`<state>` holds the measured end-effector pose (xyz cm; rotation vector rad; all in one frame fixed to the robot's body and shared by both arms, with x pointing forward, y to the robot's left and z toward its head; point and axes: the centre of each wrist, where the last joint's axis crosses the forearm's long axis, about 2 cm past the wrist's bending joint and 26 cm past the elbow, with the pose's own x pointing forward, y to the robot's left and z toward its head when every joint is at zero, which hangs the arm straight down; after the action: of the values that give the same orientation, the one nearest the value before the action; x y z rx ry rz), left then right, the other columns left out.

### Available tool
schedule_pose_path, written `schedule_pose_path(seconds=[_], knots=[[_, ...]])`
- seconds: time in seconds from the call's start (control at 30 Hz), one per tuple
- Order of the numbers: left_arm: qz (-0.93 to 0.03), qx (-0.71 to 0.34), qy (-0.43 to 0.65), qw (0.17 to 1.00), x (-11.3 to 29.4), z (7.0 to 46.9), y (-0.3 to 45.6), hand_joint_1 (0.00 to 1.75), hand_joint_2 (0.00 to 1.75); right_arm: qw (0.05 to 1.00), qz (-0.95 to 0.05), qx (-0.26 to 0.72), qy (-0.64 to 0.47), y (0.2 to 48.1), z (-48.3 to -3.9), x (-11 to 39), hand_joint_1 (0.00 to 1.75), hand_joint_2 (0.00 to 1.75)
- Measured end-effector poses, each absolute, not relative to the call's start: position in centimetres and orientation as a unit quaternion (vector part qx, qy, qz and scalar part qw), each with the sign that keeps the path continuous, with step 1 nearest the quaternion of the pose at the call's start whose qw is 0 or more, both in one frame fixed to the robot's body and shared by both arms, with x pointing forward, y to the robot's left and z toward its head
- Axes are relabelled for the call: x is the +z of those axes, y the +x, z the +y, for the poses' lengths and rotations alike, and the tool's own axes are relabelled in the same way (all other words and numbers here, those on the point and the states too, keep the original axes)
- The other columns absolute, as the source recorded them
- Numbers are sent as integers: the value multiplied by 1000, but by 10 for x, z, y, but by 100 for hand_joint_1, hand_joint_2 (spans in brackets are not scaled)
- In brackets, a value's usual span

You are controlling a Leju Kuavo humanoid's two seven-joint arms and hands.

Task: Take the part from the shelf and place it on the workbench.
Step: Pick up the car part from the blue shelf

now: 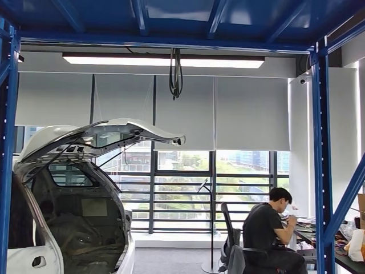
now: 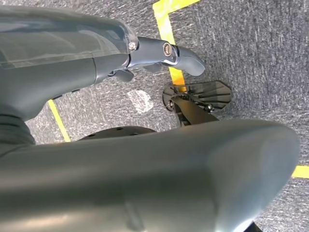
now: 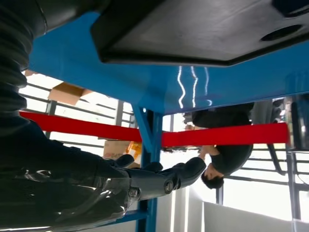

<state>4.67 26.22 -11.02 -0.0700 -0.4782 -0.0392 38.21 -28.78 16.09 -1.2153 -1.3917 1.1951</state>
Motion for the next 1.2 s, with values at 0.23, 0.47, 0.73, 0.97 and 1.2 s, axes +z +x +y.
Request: schedule_pose_path(seconds=[0.23,0.47,0.73,0.97,1.2], knots=[[-244,-28,-36,969,-110,262,49,0,0,454,-586,502,-445,402,-253,166,0,175],[-248,-34,-37,967,-109,262,54,0,0,461,-614,516,-379,413,-211,172,0,175],[-254,-44,-39,965,-108,261,62,0,0,467,-645,531,-291,417,-171,173,0,175],[-254,-53,-40,965,-107,261,68,0,0,472,-650,553,-222,414,-149,163,117,175],[-254,-57,-41,965,-107,261,69,0,0,495,-637,562,-182,415,-148,157,175,175]])
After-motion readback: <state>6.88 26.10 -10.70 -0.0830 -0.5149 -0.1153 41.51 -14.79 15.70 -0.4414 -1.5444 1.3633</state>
